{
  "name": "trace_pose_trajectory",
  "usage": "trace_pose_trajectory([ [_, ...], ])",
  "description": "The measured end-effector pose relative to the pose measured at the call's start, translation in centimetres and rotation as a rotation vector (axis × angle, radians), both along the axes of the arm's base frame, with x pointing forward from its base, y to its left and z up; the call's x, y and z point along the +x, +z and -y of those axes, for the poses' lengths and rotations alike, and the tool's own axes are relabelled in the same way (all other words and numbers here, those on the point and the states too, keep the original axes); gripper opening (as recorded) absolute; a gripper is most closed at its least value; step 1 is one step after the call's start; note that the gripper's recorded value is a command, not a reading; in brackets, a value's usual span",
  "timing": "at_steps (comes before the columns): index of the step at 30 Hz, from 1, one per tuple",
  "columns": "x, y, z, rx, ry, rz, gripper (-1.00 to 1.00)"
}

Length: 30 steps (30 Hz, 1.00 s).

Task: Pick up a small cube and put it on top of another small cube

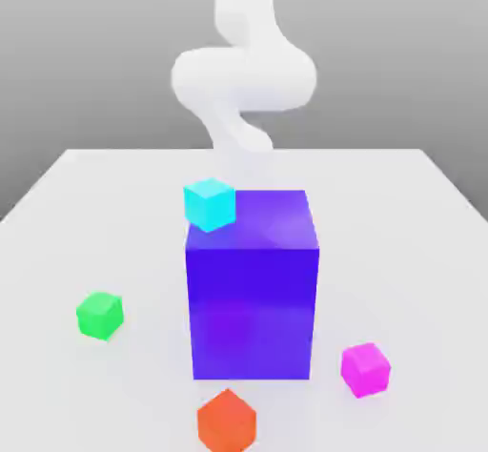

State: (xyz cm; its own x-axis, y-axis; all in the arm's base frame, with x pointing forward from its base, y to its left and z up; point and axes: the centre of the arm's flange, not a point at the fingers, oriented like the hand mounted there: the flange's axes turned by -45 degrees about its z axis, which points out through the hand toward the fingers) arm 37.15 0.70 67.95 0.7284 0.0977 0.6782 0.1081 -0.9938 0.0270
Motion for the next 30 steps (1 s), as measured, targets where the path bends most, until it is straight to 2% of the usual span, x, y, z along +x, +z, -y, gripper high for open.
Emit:
trace_pose_trajectory([
  [7,5.6,-9.8,-3.5,-0.118,0.339,-0.13,0.0],
  [14,8.2,-20.1,-8.0,-0.242,0.671,-0.234,0.0],
  [22,7.7,-31.9,-12.8,-0.396,1.048,-0.334,0.0],
  [30,4.1,-42.6,-16.2,-0.573,1.437,-0.42,0.0],
])
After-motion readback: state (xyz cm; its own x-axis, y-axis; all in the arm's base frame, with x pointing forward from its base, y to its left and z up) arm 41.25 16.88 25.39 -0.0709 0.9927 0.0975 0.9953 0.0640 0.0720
